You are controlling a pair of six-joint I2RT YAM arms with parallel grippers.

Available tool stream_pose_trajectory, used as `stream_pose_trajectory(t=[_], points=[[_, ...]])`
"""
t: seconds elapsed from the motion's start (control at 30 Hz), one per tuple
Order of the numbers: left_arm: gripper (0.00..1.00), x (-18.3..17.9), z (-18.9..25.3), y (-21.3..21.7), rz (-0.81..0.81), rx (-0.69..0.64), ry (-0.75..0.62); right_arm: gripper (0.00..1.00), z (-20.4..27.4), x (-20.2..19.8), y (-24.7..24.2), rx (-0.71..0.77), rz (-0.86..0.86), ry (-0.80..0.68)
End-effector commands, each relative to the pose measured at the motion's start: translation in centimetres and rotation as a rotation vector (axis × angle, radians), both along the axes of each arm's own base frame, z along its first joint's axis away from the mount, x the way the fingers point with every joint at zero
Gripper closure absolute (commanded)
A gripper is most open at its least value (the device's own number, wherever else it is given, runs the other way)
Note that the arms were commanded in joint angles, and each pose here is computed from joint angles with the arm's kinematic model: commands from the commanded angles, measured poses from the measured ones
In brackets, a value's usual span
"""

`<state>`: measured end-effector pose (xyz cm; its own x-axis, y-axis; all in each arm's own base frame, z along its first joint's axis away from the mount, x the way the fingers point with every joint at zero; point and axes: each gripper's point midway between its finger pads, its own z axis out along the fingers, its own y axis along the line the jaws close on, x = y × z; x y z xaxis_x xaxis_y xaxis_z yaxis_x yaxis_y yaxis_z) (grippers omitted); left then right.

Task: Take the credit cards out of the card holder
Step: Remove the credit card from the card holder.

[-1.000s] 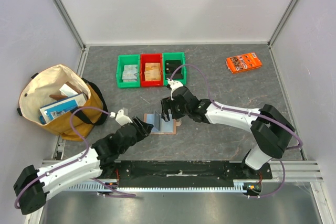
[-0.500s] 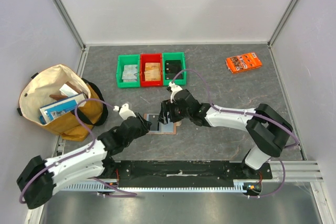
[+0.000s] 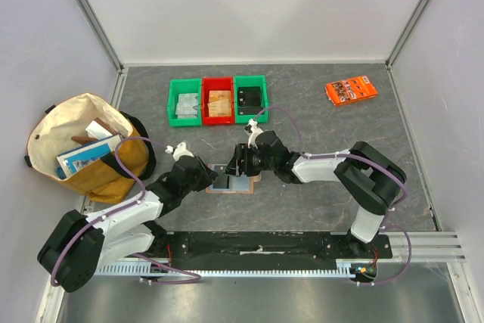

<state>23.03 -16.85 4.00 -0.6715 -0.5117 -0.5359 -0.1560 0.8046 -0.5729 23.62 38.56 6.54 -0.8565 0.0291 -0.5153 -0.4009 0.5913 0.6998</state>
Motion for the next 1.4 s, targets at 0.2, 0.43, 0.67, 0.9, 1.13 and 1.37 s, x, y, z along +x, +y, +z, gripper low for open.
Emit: stream_pose_trajectory(t=[0.2,0.43,0.67,0.9,1.13,1.37], points=[[0.74,-1.5,-2.0,0.4,0.003,-0.019,0.054,0.36,-1.1,0.3,1.2,0.117,-0.013,0.090],[0.85,-2.3,-3.0,0.8,0.013,-0.014,0.090,0.49,-2.6,-0.2,1.2,0.138,-0.024,0.155],[0.91,-2.7,-3.4,0.9,0.017,-0.019,0.109,0.74,-3.4,-0.5,0.8,0.156,-0.034,0.180],[0.93,-2.8,-3.4,0.7,0.012,-0.032,0.114,0.92,-3.0,-0.8,1.0,0.207,-0.009,0.188],[0.96,-3.0,-3.7,0.8,0.026,-0.053,0.128,1.00,-3.2,0.0,-1.2,0.214,-0.031,0.203],[0.96,-3.0,-3.6,0.4,0.012,-0.075,0.134,1.00,-4.2,-0.8,-3.0,0.171,0.024,0.224]])
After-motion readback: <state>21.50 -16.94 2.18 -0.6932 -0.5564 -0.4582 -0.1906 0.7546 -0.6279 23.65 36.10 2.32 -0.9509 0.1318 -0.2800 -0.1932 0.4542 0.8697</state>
